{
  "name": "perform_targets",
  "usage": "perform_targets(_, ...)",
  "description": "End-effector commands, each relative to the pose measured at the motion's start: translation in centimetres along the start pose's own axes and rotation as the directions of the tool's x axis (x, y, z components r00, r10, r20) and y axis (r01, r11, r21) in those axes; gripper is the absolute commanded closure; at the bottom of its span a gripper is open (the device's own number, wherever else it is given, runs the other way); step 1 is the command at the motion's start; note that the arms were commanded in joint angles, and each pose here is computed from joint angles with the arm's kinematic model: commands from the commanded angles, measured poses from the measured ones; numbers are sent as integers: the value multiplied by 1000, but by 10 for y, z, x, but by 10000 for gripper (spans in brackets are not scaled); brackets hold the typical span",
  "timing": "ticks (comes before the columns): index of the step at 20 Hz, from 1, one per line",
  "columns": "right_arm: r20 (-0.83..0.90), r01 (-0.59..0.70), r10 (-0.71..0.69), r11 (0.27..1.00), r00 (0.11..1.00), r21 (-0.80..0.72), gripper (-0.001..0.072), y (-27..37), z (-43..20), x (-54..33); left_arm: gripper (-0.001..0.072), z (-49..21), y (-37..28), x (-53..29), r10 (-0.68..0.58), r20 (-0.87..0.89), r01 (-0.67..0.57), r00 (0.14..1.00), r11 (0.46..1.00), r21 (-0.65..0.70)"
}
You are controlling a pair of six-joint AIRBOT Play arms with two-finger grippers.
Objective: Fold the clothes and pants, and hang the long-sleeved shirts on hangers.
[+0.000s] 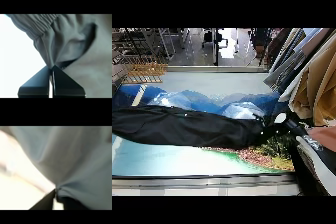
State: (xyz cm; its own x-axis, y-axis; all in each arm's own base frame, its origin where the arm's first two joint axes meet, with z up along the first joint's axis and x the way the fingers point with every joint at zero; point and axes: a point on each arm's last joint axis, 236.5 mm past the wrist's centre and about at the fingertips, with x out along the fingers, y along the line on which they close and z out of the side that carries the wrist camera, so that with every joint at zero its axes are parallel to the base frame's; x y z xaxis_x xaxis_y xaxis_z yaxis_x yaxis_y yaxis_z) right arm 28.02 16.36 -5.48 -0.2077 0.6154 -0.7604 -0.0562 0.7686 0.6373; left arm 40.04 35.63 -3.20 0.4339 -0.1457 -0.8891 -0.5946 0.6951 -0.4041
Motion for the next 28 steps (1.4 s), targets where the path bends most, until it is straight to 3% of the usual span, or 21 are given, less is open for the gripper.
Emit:
perform_targets(1,-248,33,-5,994,969,109,249,-7,-78,21,687,-7,55,-13,158,-14,-158,987,987,-12)
perform_targets(2,-235,80,-50,989,971,121,248,-18,-78,14,568,-3,60,-17,163,5,-163,987,986,-21)
perform_targets(3,-207,118,-87,983,975,140,234,-30,-75,4,378,2,61,-21,163,29,-162,986,986,-28)
perform_targets(4,-165,150,-121,973,979,178,163,-44,-71,-8,243,8,59,-28,151,60,-149,987,988,-35)
perform_targets(5,-113,164,-143,964,983,207,148,-56,-65,-20,208,14,55,-34,126,91,-123,988,991,-44)
perform_targets(10,245,-1,-102,922,964,388,131,-97,-7,-67,225,47,-16,-70,-121,251,132,960,991,-25)
perform_targets(12,329,-91,-40,924,943,372,57,-94,13,-71,225,52,-56,-80,-241,275,230,931,971,71)
perform_targets(16,363,-214,83,917,928,336,18,-84,32,-60,226,40,-110,-80,-339,219,305,915,936,175)
perform_targets(23,312,-214,93,900,946,380,23,-104,32,-33,233,0,-174,-52,-391,35,370,920,893,257)
perform_targets(26,401,-179,35,927,915,329,162,-110,61,-30,430,-23,-205,-41,-404,-55,402,913,866,297)
perform_targets(28,481,-209,66,946,874,249,504,-94,86,-39,602,-45,-223,-35,-400,-141,424,906,846,322)
